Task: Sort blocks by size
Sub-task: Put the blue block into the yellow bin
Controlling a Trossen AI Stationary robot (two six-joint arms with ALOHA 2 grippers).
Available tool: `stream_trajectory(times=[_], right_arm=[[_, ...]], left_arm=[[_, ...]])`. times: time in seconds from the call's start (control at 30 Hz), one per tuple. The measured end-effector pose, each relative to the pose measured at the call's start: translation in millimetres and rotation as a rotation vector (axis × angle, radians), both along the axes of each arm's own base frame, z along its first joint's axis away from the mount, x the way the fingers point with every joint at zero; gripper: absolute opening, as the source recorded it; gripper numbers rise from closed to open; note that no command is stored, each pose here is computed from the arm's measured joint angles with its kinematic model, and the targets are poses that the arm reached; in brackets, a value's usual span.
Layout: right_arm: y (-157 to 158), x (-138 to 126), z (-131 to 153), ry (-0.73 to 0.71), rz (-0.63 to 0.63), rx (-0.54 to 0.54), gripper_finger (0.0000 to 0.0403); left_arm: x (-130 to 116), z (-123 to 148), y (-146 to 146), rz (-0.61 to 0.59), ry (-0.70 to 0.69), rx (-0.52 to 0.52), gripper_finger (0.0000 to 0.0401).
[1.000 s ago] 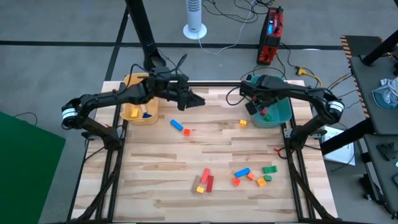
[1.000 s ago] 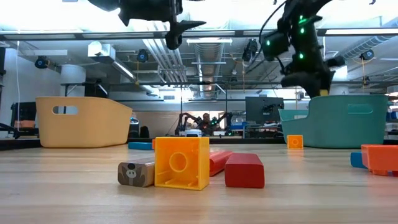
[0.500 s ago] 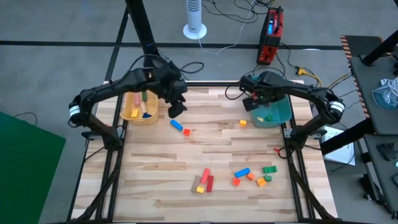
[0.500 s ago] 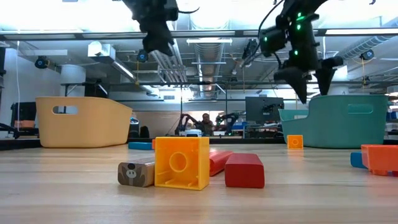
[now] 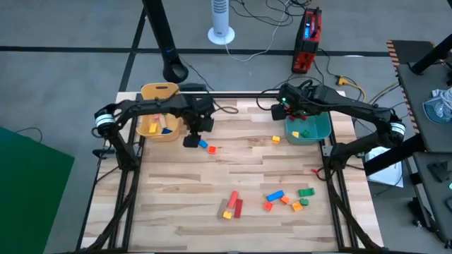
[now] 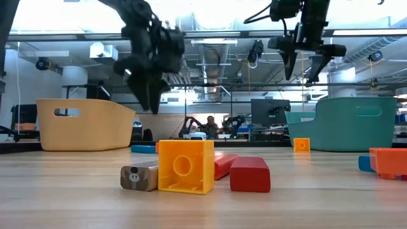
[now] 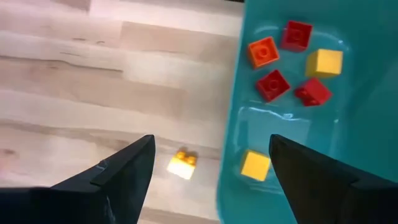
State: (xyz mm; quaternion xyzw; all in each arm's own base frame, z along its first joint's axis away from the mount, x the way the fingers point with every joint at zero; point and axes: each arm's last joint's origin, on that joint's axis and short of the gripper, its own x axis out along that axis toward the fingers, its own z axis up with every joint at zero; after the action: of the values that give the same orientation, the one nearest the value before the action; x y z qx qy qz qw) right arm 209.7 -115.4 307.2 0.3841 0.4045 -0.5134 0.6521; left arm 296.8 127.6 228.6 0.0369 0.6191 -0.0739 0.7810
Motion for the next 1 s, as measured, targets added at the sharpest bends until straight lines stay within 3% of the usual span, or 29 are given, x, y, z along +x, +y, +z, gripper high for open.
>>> stream_trajectory(times=[0.27,0.53,1.0], right_arm=[[4,5,-3,0.009,0.030,0.007,0.0318],[0,13,-9,0.010,0.049,-0.004,0.0329],[-7,29,-21,0.008,0.105,0.008,0.0314]], left_arm=[[-10,-42,-3,-0.091,0.005,0.064,0.0213],[-9,-59,-3,-0.101,-0.060,0.096,0.0213],[0,-100,-7,-0.101,0.072,0.026,0.0200]])
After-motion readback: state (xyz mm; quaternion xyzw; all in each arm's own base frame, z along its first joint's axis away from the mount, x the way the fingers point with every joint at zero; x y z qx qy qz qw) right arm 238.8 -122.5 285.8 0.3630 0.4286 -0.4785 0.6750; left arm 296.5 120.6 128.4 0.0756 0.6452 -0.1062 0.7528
